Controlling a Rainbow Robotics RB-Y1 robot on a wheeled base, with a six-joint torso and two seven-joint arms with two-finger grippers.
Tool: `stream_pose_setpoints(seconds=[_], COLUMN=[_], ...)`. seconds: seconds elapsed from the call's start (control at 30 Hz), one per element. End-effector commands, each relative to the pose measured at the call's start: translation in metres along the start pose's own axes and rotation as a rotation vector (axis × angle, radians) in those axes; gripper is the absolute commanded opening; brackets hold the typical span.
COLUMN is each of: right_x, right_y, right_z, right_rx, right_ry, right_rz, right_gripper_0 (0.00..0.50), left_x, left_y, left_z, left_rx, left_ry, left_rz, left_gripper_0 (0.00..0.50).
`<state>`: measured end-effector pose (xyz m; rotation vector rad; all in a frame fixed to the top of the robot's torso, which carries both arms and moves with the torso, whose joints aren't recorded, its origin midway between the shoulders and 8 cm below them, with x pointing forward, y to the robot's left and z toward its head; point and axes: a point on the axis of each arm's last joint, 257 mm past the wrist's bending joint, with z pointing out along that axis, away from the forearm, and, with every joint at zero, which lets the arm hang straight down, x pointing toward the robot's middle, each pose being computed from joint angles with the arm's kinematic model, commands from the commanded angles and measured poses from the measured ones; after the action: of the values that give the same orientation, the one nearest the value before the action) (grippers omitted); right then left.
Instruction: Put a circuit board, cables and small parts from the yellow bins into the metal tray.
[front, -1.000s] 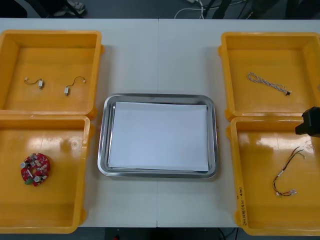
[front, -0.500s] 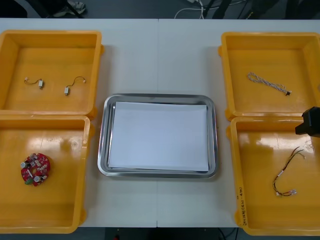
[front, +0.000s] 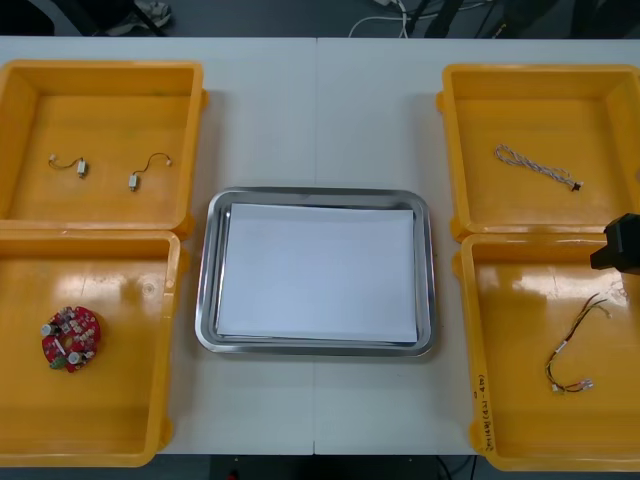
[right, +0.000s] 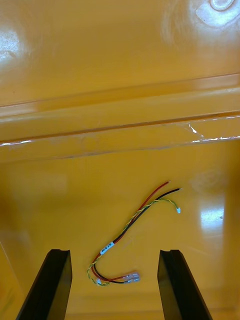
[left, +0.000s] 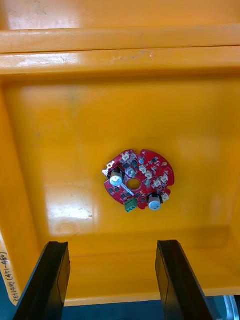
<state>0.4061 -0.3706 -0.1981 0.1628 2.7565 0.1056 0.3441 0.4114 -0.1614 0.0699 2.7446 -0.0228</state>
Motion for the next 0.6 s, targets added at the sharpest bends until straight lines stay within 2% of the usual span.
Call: stream_pose_setpoints(seconds=[0.03, 0.6], right_x=[-0.0108, -0.0108], right_y=[-0.0133, -0.0133], right_z=[-0.0186, -0.0186], right_rx=[0.031, 0.031], right_ry=[-0.042, -0.042], right_rz=[0.014, 0.014], right_gripper_0=[0.500, 0.500], left_x=[0.0016, 0.0016], left_y=[0.0103, 0.0103], left_z=[-0.0124, -0.0124], left_rx=[-0.049, -0.049], left_ry=[0.002, 0.002], left_rz=[0.027, 0.027], left_gripper_0=[0.500, 0.500])
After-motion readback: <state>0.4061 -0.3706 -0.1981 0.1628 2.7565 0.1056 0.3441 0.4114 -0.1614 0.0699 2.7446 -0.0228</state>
